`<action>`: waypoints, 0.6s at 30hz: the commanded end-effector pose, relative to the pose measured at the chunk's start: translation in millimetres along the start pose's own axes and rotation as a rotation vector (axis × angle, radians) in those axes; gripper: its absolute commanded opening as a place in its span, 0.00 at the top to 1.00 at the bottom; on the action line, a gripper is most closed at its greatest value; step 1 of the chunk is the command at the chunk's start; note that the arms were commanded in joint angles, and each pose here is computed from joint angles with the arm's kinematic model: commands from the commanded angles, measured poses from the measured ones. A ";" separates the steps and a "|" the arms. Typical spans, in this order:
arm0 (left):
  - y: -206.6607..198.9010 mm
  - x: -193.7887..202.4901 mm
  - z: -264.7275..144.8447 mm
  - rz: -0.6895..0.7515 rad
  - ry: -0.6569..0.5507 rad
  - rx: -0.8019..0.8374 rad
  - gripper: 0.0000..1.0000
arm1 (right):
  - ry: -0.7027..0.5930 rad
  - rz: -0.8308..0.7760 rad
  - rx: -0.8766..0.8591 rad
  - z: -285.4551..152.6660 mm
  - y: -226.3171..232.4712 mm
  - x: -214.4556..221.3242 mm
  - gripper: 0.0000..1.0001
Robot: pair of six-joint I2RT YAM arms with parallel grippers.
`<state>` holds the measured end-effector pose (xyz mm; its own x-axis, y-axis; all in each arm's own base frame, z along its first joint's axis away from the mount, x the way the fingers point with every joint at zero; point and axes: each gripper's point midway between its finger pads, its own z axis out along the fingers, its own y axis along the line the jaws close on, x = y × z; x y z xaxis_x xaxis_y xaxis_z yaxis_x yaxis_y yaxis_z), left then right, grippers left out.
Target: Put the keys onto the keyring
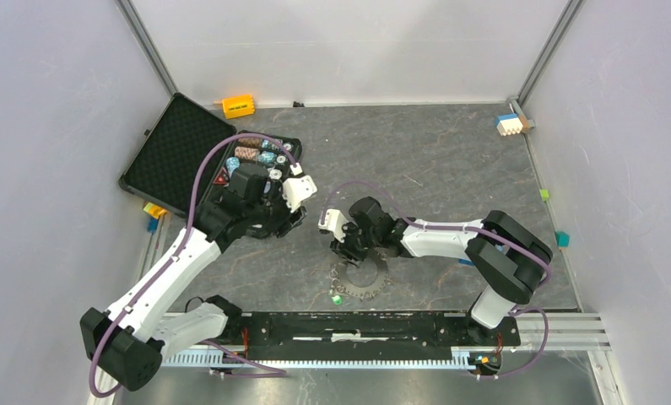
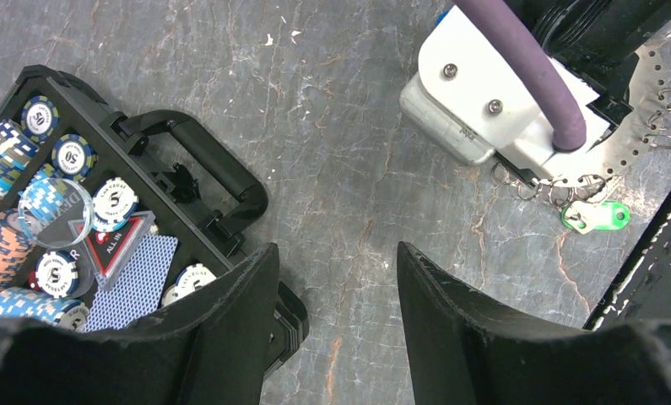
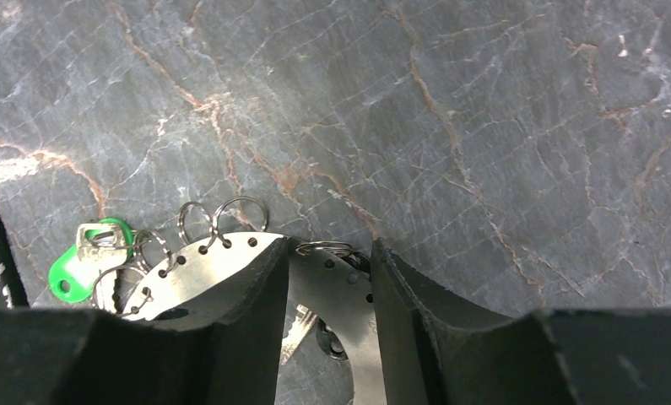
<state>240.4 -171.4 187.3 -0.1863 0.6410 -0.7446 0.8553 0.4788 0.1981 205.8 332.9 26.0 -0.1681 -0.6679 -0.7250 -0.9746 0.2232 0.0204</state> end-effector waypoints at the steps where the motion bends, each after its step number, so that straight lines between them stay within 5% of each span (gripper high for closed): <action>1: 10.7 -8.0 -7.3 -0.008 -0.047 -0.063 0.39 | -0.036 -0.003 0.063 -0.3 -13.4 -21.5 0.55; 18: 14.3 -6.0 -13.7 -0.024 -0.066 -0.085 0.39 | -0.010 0.011 0.062 7.3 -9.1 -21.6 0.59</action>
<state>243.5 -158.6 193.4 -0.1830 0.6242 -0.7595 0.8227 0.5202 0.2293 207.1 343.5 28.0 -0.1930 -0.6675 -0.7192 -0.9673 0.2525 0.0251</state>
